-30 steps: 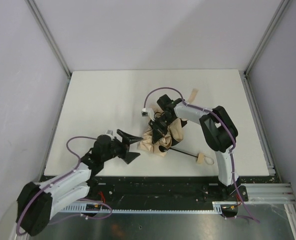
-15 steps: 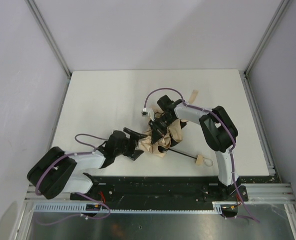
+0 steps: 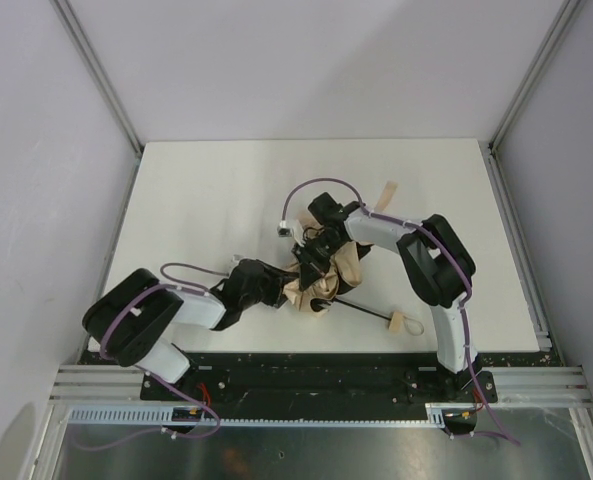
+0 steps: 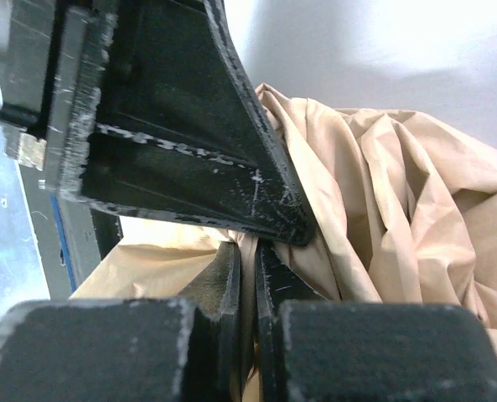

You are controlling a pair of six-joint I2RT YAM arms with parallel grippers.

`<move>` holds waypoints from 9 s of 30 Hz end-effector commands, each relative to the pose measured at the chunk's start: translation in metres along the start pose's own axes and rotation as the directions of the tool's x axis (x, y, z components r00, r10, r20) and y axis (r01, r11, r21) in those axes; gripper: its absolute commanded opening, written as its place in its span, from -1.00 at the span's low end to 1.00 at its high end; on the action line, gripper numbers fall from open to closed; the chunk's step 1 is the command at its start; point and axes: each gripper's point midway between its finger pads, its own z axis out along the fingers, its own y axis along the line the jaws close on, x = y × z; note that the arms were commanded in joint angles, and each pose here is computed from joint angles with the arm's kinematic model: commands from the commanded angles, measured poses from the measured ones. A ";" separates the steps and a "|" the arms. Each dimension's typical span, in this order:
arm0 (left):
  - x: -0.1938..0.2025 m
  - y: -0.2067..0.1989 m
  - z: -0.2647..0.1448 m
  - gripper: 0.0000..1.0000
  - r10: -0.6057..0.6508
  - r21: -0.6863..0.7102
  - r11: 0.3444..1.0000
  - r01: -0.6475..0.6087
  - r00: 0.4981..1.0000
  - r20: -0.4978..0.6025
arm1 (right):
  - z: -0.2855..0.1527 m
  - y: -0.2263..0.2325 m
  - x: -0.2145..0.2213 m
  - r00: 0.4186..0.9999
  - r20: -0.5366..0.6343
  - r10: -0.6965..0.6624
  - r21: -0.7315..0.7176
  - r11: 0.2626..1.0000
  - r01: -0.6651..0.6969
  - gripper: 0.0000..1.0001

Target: Put away the umbrella

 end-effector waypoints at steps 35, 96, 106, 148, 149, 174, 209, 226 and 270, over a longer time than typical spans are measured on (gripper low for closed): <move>0.006 0.050 -0.012 -1.00 -0.069 -0.218 0.975 0.044 0.992 -0.109 | -0.009 0.062 -0.020 0.858 -0.138 -0.495 0.815 0.435 0.382 0.99; -0.059 0.000 -0.069 0.99 -0.039 0.029 0.999 0.038 0.999 0.016 | 0.083 -0.007 0.070 0.859 -0.027 0.512 -0.059 0.857 -0.513 -1.00; -0.070 0.036 -0.040 0.86 0.032 -0.156 0.988 -0.010 0.990 0.136 | 0.082 -0.009 0.060 0.870 -0.010 0.492 -0.096 0.866 -0.491 -1.00; -0.057 0.071 -0.047 -1.00 0.068 -0.306 0.951 -0.038 0.994 0.087 | 0.053 -0.028 0.022 0.991 -0.059 -0.116 0.790 0.602 0.118 0.29; -0.056 0.068 -0.047 -1.00 0.068 -0.299 0.954 -0.039 0.994 0.085 | 0.056 -0.032 0.030 0.995 -0.056 -0.083 0.775 0.625 0.096 0.08; -0.047 -0.013 -0.073 0.99 0.068 0.011 0.998 -0.068 0.998 0.000 | 0.079 0.011 0.080 0.855 0.001 0.519 -0.074 0.853 -0.517 -1.00; -0.074 0.041 -0.025 -0.50 0.082 -0.129 0.990 -0.053 0.969 0.234 | 0.057 0.045 0.024 0.878 0.068 0.474 -0.317 0.845 -0.431 -1.00; -0.047 0.070 -0.048 -1.00 0.016 -0.275 0.961 0.012 0.995 0.102 | -0.003 0.041 -0.033 0.972 0.220 -0.085 0.478 0.878 -0.031 0.98; -0.113 -0.044 -0.080 0.91 0.220 -0.030 0.975 -0.218 0.962 0.164 | 0.101 0.015 0.082 1.000 -0.018 0.007 0.415 0.910 0.001 -1.00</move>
